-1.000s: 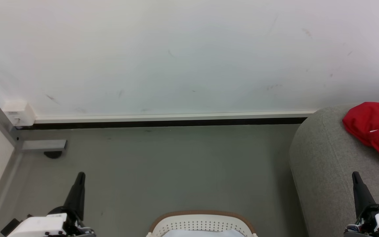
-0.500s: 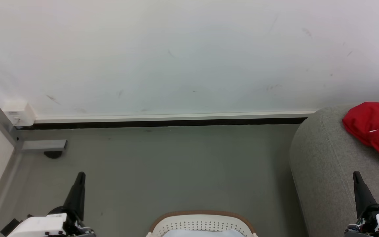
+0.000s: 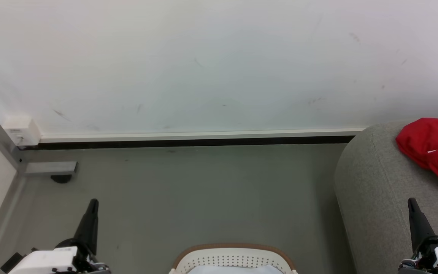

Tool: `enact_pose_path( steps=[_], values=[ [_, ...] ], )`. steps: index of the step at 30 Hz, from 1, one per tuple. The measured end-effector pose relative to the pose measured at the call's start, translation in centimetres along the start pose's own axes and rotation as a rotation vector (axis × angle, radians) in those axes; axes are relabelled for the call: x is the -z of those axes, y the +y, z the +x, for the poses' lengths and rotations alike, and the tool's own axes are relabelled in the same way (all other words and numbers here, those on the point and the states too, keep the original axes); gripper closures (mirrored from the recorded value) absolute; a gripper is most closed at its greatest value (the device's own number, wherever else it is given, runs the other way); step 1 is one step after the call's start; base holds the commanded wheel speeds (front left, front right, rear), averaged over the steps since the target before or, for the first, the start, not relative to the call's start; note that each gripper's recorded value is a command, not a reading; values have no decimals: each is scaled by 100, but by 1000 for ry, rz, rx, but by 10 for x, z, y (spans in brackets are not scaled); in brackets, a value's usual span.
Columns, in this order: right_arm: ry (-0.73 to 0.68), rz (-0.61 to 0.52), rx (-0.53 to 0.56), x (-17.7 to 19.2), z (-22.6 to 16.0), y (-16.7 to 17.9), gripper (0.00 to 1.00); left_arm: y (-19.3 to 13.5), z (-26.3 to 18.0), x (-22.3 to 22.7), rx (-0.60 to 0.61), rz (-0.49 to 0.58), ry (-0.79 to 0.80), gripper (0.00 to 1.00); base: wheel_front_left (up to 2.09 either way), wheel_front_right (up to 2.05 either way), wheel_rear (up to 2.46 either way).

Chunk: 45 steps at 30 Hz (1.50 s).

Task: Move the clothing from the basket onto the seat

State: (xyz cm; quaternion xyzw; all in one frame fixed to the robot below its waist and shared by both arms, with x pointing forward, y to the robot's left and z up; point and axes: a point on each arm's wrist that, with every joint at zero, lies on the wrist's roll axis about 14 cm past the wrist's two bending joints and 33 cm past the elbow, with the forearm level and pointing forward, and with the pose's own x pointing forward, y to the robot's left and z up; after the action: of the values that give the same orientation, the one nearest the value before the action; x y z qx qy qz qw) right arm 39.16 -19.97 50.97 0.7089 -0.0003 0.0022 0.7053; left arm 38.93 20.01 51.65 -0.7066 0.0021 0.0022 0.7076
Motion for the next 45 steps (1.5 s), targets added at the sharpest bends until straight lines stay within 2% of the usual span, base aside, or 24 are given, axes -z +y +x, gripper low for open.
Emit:
enact_pose_path(
  steps=[45],
  values=[
    [2,1,0,1,0,0,100,0,0,0,0,0,0,100,0,0,0]
  ],
)
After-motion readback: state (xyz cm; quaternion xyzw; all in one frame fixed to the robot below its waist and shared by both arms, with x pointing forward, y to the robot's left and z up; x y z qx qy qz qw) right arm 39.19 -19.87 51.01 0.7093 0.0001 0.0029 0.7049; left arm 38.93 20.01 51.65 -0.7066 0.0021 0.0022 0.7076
